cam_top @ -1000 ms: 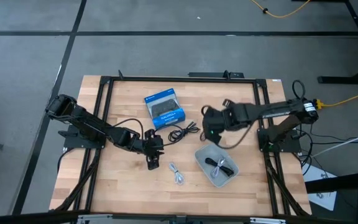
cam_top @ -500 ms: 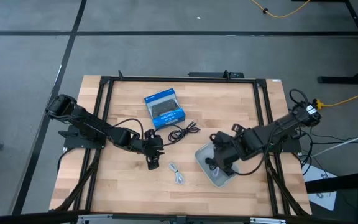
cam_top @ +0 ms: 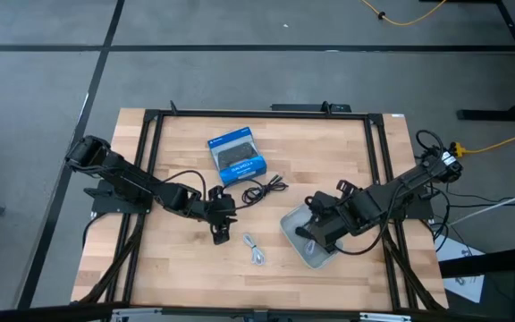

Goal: Pick and place USB-C Cables
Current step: Put the right black charger cable into the white bin, then put the white charger cable into the white bin

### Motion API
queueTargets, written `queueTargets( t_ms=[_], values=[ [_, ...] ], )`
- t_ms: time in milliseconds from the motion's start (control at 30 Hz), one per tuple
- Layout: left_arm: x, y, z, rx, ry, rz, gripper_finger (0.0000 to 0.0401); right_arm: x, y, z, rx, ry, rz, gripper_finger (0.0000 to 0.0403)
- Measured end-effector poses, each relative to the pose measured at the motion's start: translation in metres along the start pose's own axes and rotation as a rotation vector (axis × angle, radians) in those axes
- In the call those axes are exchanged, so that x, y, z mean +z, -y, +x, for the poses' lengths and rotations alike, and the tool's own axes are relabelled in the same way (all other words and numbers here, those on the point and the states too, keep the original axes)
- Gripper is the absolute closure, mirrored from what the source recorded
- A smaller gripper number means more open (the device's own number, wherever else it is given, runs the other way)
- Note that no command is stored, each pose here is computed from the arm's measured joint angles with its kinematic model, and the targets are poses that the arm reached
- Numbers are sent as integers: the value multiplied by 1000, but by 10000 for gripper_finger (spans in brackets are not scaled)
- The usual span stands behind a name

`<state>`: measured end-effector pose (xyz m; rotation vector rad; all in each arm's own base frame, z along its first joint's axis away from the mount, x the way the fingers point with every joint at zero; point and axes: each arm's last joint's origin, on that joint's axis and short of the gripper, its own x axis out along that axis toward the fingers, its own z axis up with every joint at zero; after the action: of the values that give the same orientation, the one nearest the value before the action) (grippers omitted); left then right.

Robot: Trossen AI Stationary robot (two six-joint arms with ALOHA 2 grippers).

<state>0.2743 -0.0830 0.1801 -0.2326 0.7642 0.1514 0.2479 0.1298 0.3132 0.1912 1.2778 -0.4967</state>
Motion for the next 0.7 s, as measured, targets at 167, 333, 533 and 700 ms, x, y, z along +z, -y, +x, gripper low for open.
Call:
queueTargets(
  t_ms=[167,333,533,700],
  values=[
    [0,0,0,-1,0,0,320,0,0,0,-1,2,-2,360],
    [0,0,0,-1,0,0,320,0,0,0,-1,2,-3,359],
    [0,0,0,-1,0,0,320,0,0,0,-6,9,-21,358],
    [1,1,0,-7,15,-12,320,3,2,0,-79,111,-35,358]
  ],
)
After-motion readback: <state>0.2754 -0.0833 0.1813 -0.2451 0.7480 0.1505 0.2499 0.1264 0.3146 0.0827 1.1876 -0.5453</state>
